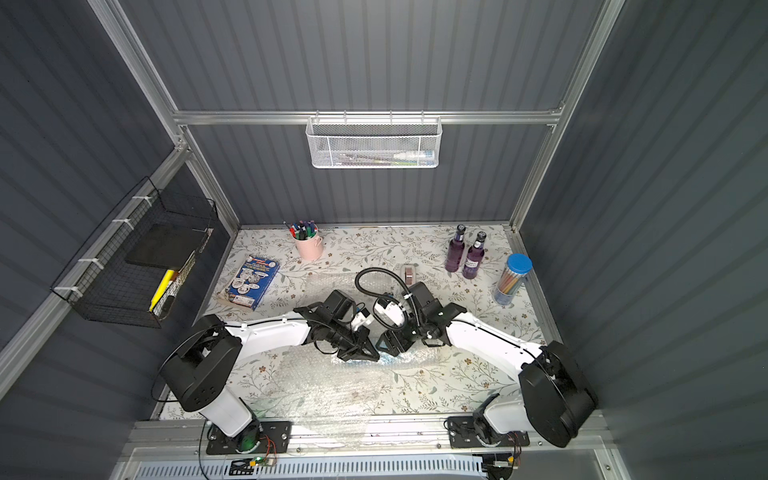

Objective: Wrap wine bottles in bubble wrap
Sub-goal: Stick the tape on the bubble wrap, then pick up the bubble wrap from the bubble wrap.

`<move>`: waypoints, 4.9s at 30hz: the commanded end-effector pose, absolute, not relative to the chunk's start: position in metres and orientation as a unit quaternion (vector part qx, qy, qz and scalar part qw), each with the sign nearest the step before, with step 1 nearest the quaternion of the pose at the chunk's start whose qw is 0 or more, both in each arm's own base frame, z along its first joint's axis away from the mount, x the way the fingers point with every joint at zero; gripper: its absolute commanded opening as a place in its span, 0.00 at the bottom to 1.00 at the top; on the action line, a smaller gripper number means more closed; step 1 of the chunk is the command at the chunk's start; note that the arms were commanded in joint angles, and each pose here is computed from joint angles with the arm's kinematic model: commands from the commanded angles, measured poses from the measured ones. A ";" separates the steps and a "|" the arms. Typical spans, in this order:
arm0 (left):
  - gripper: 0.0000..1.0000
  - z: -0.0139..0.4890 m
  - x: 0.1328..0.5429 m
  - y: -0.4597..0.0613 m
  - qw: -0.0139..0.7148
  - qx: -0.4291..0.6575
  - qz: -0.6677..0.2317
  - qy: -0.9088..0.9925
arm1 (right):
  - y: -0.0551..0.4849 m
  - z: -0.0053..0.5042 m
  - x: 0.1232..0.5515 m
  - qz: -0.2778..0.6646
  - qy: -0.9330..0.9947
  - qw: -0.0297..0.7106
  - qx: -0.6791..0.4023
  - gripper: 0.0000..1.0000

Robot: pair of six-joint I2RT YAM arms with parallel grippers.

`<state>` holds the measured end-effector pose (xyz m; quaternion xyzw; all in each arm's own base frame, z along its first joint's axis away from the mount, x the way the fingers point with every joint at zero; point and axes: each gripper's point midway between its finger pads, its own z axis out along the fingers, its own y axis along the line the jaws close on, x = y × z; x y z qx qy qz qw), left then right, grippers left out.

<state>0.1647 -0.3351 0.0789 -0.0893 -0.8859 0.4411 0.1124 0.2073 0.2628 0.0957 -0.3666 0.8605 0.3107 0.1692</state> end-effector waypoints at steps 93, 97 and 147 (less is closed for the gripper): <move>0.00 0.034 0.156 -0.305 0.049 -0.102 0.312 -0.943 | 0.259 0.057 0.197 0.302 0.893 0.096 -0.321 0.47; 0.00 0.038 0.158 -0.307 0.043 -0.101 0.314 -0.943 | 0.260 0.072 0.201 0.301 0.887 0.117 -0.330 0.53; 0.62 0.151 0.219 -0.205 -0.065 -0.066 0.338 -0.937 | 0.274 0.038 0.218 -0.040 0.669 0.181 -0.719 0.67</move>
